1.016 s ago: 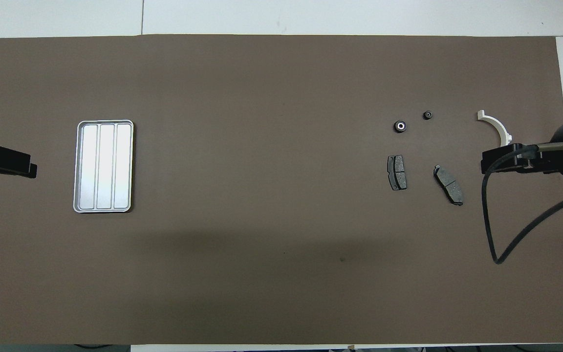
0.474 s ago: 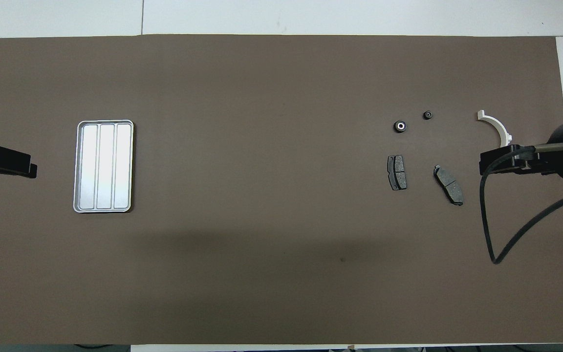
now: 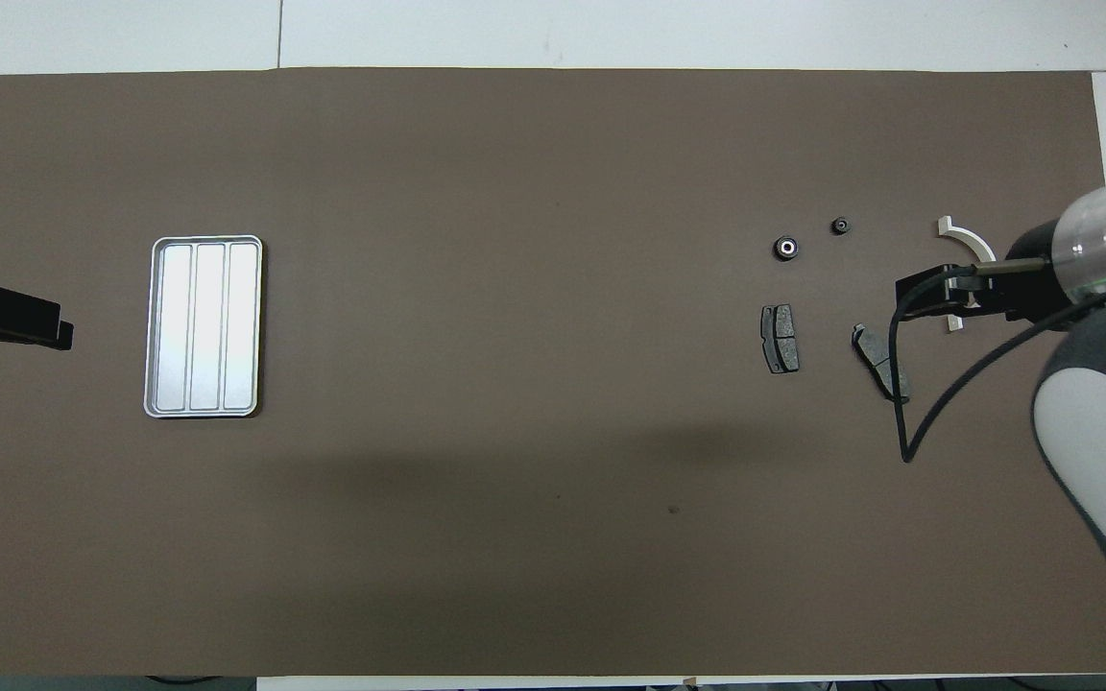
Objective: Pick bearing gear from pile to tray
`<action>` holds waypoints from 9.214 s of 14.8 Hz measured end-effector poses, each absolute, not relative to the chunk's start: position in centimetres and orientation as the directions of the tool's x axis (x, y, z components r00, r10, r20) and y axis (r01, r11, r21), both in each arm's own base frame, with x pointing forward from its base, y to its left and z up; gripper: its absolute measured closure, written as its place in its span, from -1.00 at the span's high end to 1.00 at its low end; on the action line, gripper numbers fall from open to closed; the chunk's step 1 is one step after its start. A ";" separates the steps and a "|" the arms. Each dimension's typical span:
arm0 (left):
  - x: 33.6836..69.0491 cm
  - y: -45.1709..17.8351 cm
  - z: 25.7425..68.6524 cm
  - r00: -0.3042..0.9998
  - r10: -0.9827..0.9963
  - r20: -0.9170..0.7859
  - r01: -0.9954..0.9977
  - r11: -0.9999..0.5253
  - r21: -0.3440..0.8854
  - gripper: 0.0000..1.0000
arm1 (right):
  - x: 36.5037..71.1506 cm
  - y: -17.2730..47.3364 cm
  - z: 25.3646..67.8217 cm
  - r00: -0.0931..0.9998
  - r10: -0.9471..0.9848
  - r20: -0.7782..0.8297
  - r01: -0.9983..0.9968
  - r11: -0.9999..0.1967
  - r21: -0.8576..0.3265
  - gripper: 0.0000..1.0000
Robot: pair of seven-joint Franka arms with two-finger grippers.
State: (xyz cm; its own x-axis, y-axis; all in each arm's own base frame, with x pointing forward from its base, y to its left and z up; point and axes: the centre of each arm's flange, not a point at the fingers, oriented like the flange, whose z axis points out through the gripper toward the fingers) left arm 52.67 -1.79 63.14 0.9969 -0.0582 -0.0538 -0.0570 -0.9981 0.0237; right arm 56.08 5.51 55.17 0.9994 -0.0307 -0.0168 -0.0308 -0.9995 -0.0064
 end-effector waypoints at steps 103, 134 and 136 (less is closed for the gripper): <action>50.3 -38.2 41.8 0.991 0.117 0.061 0.114 -0.992 0.048 1.00 | 70.0 1.3 29.9 0.924 -0.381 0.017 -0.381 -0.923 0.057 1.00; 50.6 -38.9 29.7 0.991 0.097 0.087 0.095 -0.995 0.019 0.97 | 70.2 2.2 32.9 0.924 -0.382 -0.032 -0.375 -0.919 0.121 -0.52; 50.6 -38.8 29.7 0.991 0.098 0.087 0.096 -0.995 0.018 1.00 | 69.4 3.6 37.4 0.936 -0.349 -0.042 -0.341 -0.931 0.134 -0.52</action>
State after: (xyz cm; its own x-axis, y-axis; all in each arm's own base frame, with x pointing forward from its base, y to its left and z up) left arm 50.58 -38.82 29.68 0.9915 0.0976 0.0865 0.0964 -0.9952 0.0182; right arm 69.38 3.59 37.42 0.9362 -0.3488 -0.0424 -0.3407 -0.9306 0.1336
